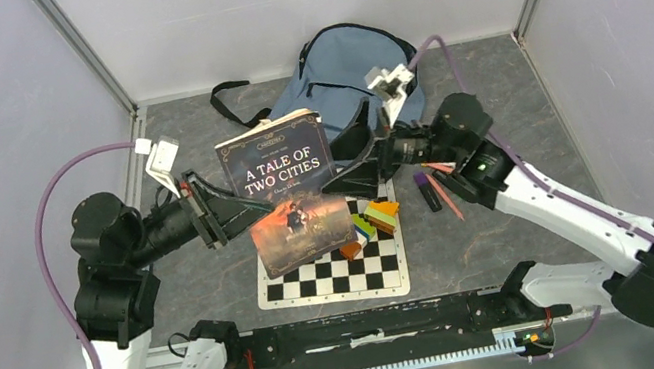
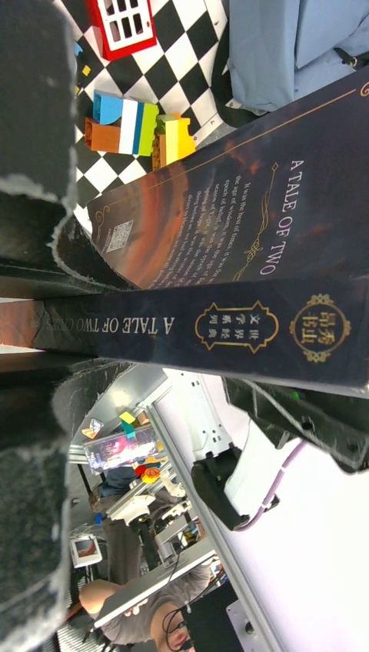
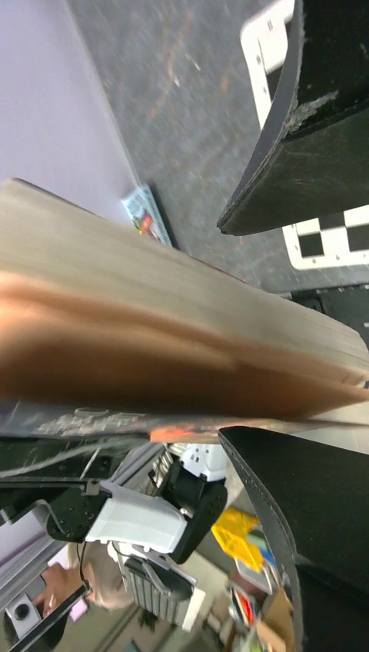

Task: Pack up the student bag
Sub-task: Pick up the book from the center of the board.

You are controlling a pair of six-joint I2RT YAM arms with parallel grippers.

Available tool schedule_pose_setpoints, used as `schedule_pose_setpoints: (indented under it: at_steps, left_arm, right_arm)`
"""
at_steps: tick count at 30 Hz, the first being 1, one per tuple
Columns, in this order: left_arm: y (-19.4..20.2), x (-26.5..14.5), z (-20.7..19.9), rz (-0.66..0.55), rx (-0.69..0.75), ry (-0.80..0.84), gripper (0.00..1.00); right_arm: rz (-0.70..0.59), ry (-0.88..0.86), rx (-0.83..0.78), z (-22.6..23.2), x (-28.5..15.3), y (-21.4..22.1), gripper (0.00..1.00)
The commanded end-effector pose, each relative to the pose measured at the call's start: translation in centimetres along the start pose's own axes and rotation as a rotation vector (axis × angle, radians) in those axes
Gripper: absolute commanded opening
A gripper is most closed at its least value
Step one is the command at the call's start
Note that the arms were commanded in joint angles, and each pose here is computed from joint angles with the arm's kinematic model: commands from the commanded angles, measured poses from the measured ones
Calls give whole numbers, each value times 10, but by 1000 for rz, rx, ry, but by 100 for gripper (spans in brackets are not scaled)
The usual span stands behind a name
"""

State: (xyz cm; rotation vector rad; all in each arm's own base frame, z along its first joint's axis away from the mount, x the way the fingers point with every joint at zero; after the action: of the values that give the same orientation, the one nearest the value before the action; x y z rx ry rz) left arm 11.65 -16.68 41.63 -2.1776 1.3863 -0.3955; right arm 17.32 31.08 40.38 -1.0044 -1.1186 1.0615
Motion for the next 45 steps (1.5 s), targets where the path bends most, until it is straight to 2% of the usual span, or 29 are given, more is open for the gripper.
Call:
schedule_pose_setpoints:
  at_steps: [1, 3, 6, 8, 12, 15, 16, 18, 20, 22, 23, 24, 25, 28, 34, 41, 45]
  left_arm:
    - [-10, -6, -38, -31, 207, 152, 2]
    - [-11, -6, -39, -31, 220, 160, 2]
    - [-12, -4, -36, -29, 229, 158, 2]
    - [-13, -2, -30, -26, 228, 137, 2]
    - [-16, 1, -16, -39, 226, 81, 2]
    - [-21, 5, -3, -62, 215, 28, 2]
    - [-23, 6, 5, -73, 206, -5, 8]
    - [-26, 10, 21, -81, 183, -64, 15]
    - [-28, 14, 36, -85, 153, -107, 45]
    - [-31, 19, 50, -94, 124, -144, 63]
    - [-33, 22, 59, -100, 101, -163, 80]
    - [-36, 24, 67, -116, 79, -191, 92]
    - [-38, 26, 76, -127, 60, -219, 99]
    - [-45, 35, 99, -167, 16, -260, 100]
    - [-51, 62, 167, -248, -220, -349, 100]
    - [-56, 105, 221, -252, -358, -427, 100]
    - [-53, 145, 253, -236, -433, -537, 100]
  right_arm:
    - [33, -171, 67, 26, 13, 14, 98]
    - [46, -243, 90, 41, 19, 19, 98]
    - [-1, -322, 136, 57, 17, 17, 98]
    - [-50, -365, 154, 65, 12, 9, 88]
    - [-58, -326, 168, 61, 12, 6, 40]
    - [-46, -188, 172, 37, 10, 9, 9]
    - [-39, -128, 156, 25, 8, 10, 1]
    - [-10, 5, 130, 3, 2, 12, 0]
    - [7, 117, 88, -15, -5, 10, 0]
    - [8, 188, 43, -26, -10, 3, 0]
    - [8, 227, 27, -33, -13, 1, 0]
    - [19, 262, 12, -39, -17, 0, 0]
    - [35, 308, 6, -49, -21, 1, 0]
    - [78, 446, -25, -82, -39, 0, 0]
    - [173, 808, -114, -165, -109, -16, 0]
    - [149, 981, -159, -219, -172, -51, 0]
    - [176, 1059, -164, -244, -199, -51, 0]
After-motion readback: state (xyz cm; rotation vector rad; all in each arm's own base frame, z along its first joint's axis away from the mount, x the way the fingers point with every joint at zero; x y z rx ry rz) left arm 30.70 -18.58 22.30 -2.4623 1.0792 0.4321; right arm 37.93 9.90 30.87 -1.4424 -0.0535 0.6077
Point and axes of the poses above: each gripper's point midway between its finger pads, its own x axis out along the fingers, its own z axis along the line the jaws close on, y = z × x, the point moved 2 cm from there along -x, back along the fingers, and after that the axes turned 15 degrees about -x, right-handed, at the moved point
